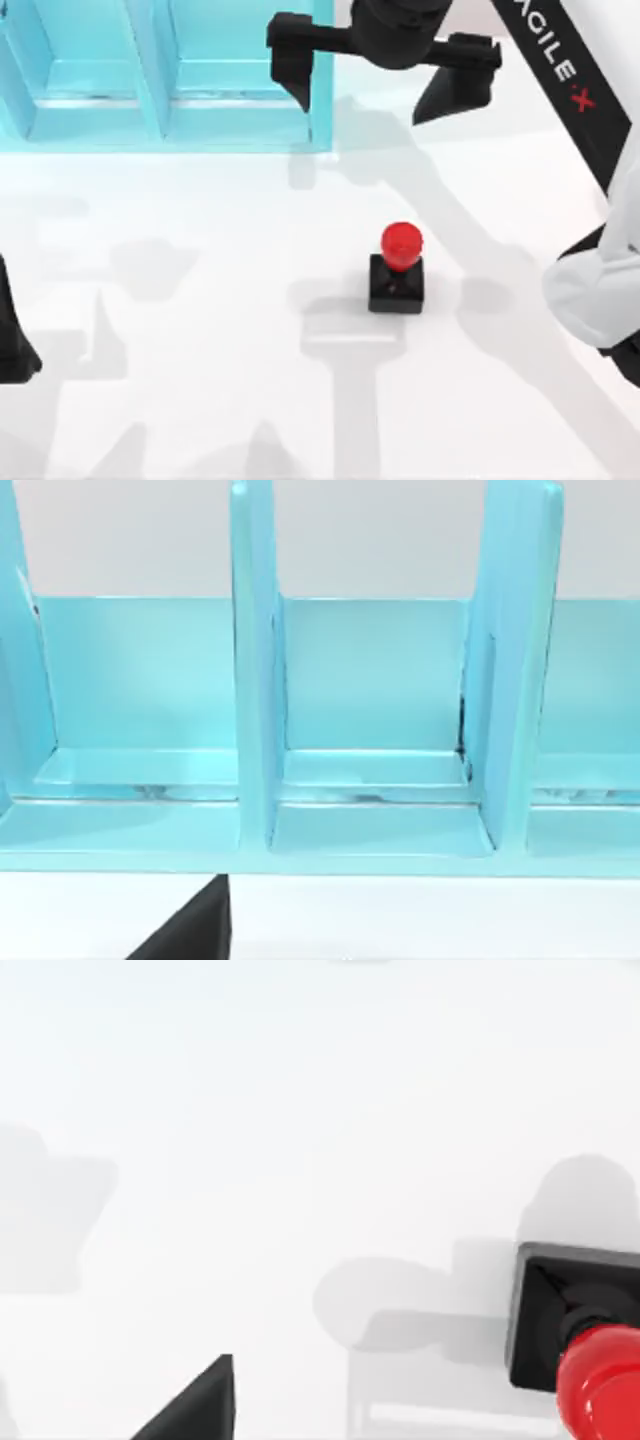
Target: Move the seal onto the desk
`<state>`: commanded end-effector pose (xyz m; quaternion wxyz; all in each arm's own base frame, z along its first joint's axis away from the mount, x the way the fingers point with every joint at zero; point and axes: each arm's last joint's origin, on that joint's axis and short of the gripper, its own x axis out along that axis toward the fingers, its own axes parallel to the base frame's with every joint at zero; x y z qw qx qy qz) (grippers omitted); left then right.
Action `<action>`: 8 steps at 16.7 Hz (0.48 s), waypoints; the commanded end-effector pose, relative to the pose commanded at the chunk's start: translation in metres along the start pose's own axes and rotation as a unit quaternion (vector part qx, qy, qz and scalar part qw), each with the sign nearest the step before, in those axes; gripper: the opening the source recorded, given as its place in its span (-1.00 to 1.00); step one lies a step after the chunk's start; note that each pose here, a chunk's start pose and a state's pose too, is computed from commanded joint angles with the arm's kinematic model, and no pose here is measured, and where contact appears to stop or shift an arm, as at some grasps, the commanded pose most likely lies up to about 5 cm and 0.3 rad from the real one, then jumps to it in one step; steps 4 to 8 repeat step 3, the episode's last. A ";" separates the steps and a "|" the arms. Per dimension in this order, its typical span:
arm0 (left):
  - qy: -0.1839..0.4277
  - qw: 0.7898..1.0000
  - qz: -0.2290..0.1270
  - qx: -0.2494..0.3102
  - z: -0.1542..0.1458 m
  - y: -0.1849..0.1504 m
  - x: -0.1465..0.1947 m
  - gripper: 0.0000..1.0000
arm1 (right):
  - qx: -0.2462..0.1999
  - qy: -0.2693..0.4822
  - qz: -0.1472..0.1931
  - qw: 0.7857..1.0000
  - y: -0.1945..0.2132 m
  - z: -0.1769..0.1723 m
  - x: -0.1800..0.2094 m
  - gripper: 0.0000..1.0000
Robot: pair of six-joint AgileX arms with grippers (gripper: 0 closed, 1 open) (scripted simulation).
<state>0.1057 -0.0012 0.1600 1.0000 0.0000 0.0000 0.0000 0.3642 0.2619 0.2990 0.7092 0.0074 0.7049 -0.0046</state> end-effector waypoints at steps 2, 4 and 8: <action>0.000 1.000 0.000 0.000 0.000 0.000 0.000 1.00 | 0.000 0.000 -0.001 1.000 -0.003 -0.003 -0.005 1.00; 0.000 1.000 0.000 0.000 0.000 0.000 0.000 1.00 | 0.000 0.000 -0.002 1.000 -0.003 -0.003 -0.006 1.00; 0.000 1.000 0.000 0.000 0.000 0.000 0.000 1.00 | 0.000 0.000 -0.002 1.000 -0.003 -0.003 -0.006 1.00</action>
